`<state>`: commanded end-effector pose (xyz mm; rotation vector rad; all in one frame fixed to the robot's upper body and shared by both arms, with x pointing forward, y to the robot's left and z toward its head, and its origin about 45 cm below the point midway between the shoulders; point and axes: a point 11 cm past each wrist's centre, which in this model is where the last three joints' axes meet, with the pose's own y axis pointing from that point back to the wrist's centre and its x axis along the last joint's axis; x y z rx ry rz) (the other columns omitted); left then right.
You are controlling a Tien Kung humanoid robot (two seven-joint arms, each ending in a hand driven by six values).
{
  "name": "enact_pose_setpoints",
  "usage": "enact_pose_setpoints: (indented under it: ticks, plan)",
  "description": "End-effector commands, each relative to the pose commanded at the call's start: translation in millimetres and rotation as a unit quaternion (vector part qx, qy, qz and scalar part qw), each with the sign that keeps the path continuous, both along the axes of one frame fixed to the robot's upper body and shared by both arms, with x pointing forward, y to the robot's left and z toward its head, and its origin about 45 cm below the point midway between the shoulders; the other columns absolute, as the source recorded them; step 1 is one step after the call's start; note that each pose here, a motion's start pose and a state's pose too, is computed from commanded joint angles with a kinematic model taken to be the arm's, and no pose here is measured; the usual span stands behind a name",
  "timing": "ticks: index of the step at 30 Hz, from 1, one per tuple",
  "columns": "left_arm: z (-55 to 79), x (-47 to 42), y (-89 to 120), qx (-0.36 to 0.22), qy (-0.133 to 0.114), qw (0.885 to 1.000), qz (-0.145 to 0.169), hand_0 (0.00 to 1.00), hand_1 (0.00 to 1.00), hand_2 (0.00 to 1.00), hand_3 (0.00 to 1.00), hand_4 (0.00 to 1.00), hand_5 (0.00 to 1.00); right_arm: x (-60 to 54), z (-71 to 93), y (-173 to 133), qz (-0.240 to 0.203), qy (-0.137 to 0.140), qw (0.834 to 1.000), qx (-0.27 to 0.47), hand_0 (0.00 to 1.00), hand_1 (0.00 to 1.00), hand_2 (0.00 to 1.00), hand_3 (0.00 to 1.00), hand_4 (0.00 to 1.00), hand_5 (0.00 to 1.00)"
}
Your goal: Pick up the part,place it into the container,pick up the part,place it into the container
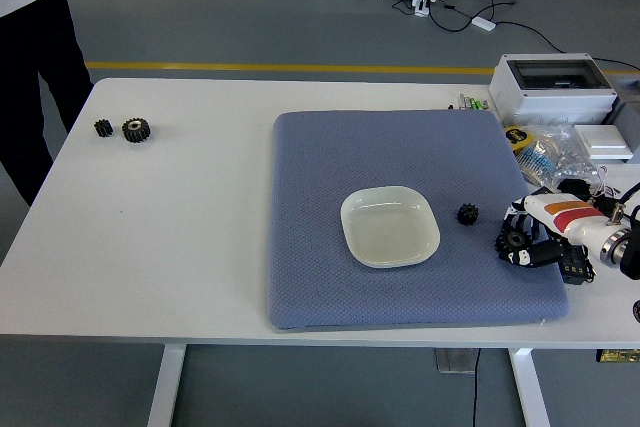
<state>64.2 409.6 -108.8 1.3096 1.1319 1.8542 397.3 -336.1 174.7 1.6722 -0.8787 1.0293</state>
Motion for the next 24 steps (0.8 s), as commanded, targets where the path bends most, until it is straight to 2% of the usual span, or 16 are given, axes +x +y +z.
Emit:
enact_pose_setpoints:
  ticks: [1, 6, 7, 10, 12, 13, 18, 19, 24]
  plan:
    - [0.0, 0.0, 0.0, 0.0, 0.0, 1.0, -0.001, 0.687, 0.654, 0.715, 0.596, 0.695, 0.677, 0.4, 2.1, 0.5, 0.0, -0.003, 1.0, 0.003, 0.063, 0.276, 0.39, 0.472, 0.817, 0.266]
    - [0.1, 0.3, 0.1, 0.0, 0.0, 1.0, -0.001, 0.687, 0.654, 0.715, 0.596, 0.695, 0.677, 1.8, 13.5, 6.1, 0.007, -0.018, 1.0, 0.014, 0.063, 0.276, 0.39, 0.472, 0.817, 0.266]
    - [0.1, 0.4, 0.1, 0.0, 0.0, 1.0, -0.001, 0.687, 0.654, 0.714, 0.595, 0.695, 0.676, 1.9, 15.5, 7.2, 0.009, -0.021, 1.0, 0.015, 0.011, 0.234, 0.365, 0.472, 0.823, 0.245]
    - [0.1, 0.3, 0.2, 0.0, -0.001, 1.0, -0.001, 0.687, 0.654, 0.714, 0.595, 0.695, 0.676, 2.3, 25.1, 15.4, 0.018, -0.034, 0.999, 0.022, 0.011, 0.234, 0.365, 0.472, 0.823, 0.245]
    - [0.0, -0.5, 0.3, 0.001, 0.0, 1.0, 0.0, 0.687, 0.654, 0.714, 0.595, 0.695, 0.676, 4.8, 38.2, 30.2, 0.033, -0.052, 0.998, 0.032, 0.011, 0.234, 0.365, 0.472, 0.823, 0.245]
    - [-0.1, -1.0, 0.2, 0.001, 0.0, 1.0, 0.0, 0.687, 0.653, 0.713, 0.595, 0.693, 0.672, 6.1, 44.4, 37.8, 0.041, -0.061, 0.997, 0.037, 0.002, 0.156, 0.27, 0.456, 0.849, 0.216]
    - [-0.5, -2.7, -0.3, 0.0, 0.002, 1.0, -0.001, 0.687, 0.653, 0.713, 0.595, 0.693, 0.672, 9.0, 69.6, 81.0, 0.086, -0.088, 0.99, 0.062, 0.002, 0.156, 0.27, 0.456, 0.849, 0.216]
    - [-0.6, -2.9, -0.4, 0.001, 0.002, 1.0, -0.002, 0.687, 0.652, 0.712, 0.594, 0.693, 0.672, 8.5, 72.9, 92.9, 0.099, -0.089, 0.989, 0.066, 0.002, 0.085, 0.212, 0.44, 0.891, 0.179]
    - [-0.7, -3.9, -0.5, 0.001, 0.004, 1.0, -0.003, 0.687, 0.652, 0.712, 0.594, 0.693, 0.672, 7.4, 76.5, 140.8, 0.15, -0.074, 0.983, 0.071, 0.002, 0.085, 0.212, 0.44, 0.891, 0.179]
